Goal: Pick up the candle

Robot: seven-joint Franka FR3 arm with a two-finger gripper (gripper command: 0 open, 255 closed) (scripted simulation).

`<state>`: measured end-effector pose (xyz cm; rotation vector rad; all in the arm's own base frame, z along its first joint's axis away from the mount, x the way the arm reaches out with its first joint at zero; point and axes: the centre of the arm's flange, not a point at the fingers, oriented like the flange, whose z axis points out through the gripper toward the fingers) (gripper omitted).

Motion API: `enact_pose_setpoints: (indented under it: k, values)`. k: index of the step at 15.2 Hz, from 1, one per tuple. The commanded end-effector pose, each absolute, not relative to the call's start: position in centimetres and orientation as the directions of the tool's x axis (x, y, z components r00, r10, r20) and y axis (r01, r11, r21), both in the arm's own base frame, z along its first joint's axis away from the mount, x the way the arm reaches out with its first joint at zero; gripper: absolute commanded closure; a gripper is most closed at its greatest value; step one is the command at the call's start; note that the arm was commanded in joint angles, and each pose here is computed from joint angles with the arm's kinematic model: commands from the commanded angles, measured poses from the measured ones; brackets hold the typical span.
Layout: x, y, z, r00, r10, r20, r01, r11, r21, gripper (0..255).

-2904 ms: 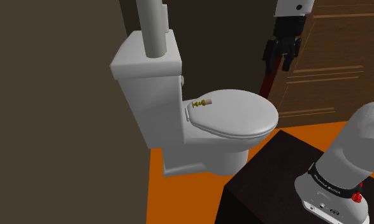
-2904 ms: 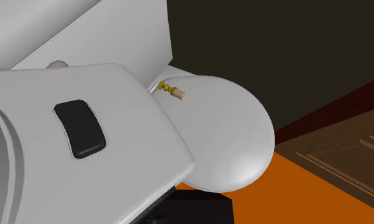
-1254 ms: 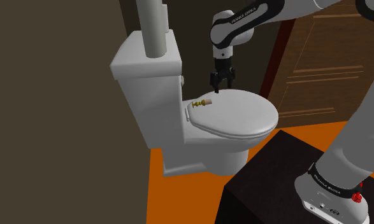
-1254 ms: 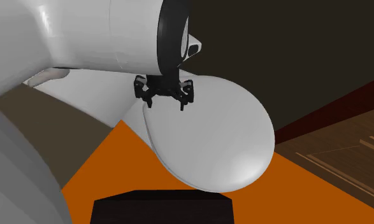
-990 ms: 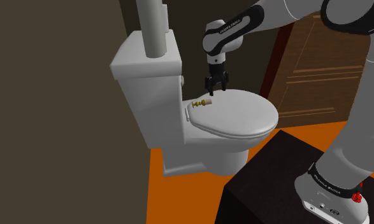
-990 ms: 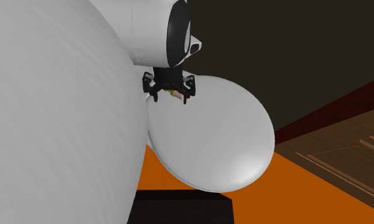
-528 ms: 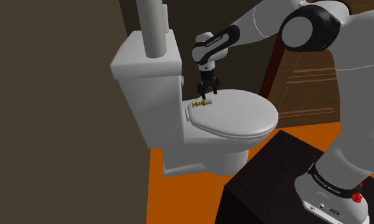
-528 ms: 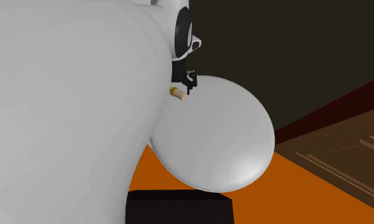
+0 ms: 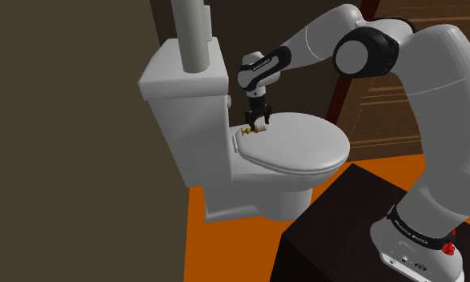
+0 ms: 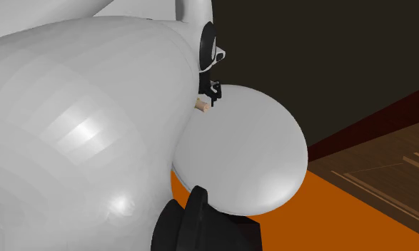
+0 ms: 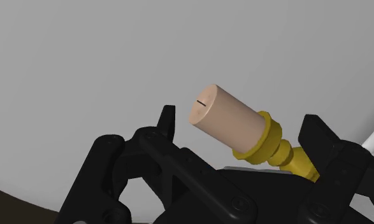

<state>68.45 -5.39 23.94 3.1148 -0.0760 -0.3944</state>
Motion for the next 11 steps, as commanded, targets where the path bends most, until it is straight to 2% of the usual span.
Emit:
enact_pose_setpoints:
  k: [1,3,4,11]
  values:
    - [68.47,-5.42,22.56,0.967,-0.048,-0.249,-0.048,-0.999,0.007,0]
    - [68.47,-5.42,22.56,0.967,-0.048,-0.249,-0.048,-0.999,0.007,0]
    - [68.43,-5.47,22.6,0.967,-0.048,-0.249,-0.048,-0.999,0.007,255]
    - [68.42,-5.46,22.62,0.967,-0.048,-0.249,-0.048,-0.999,0.007,255]
